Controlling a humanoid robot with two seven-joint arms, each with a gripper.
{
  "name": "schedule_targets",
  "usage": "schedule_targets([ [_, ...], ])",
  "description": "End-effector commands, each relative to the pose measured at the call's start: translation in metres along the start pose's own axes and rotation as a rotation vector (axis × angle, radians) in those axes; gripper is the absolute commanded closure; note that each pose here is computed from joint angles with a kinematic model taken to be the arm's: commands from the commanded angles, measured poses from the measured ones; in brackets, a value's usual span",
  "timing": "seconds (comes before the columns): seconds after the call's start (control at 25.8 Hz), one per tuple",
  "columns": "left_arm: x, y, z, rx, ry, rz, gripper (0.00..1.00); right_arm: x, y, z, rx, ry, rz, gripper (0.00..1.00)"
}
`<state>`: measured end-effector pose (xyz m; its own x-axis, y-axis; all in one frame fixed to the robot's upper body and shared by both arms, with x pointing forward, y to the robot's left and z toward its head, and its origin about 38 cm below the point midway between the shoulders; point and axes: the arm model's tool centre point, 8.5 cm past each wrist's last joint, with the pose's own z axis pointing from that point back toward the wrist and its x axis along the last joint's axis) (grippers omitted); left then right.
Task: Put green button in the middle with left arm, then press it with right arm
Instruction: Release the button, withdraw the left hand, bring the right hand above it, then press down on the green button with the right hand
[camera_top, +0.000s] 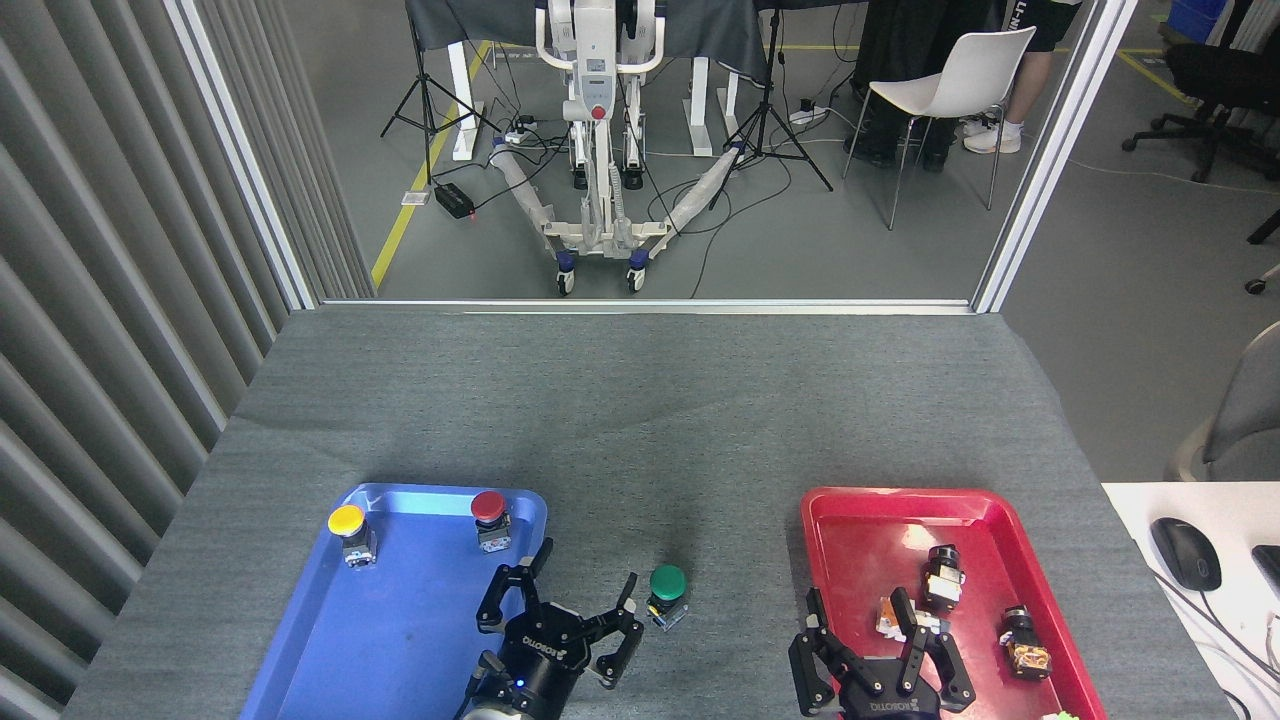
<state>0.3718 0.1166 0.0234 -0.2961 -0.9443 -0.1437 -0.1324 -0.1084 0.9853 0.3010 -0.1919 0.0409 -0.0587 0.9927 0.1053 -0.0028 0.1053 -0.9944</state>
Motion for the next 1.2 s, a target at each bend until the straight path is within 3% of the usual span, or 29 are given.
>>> schedule_targets([
  [0.0,-0.05,0.014,0.026,0.036,0.176,-0.013,0.01,0.013,-0.007,-0.012,-0.006,-0.038,0.001,0.5],
  [0.12,-0.1,0.013,0.062,0.029,0.249,0.004,0.01,0.033,0.001,-0.014,0.016,-0.098,0.026,0.86],
  [0.19,-0.134,0.007,0.085,0.006,0.3,0.031,0.01,0.046,0.0,-0.018,0.011,-0.128,0.079,1.0],
  [0.35,-0.165,0.003,0.098,-0.01,0.291,0.069,0.01,0.072,0.006,-0.024,0.023,-0.173,0.082,1.0],
  [0.5,-0.166,-0.002,0.099,-0.024,0.296,0.087,0.01,0.085,0.011,-0.044,0.038,-0.171,0.07,1.0],
  [0.7,-0.165,-0.005,0.099,-0.028,0.304,0.092,0.01,0.097,0.02,-0.072,0.066,-0.17,0.099,1.0],
  [1.16,-0.174,-0.013,0.102,-0.046,0.329,0.122,0.01,0.123,0.046,-0.062,0.134,-0.22,0.128,1.0],
])
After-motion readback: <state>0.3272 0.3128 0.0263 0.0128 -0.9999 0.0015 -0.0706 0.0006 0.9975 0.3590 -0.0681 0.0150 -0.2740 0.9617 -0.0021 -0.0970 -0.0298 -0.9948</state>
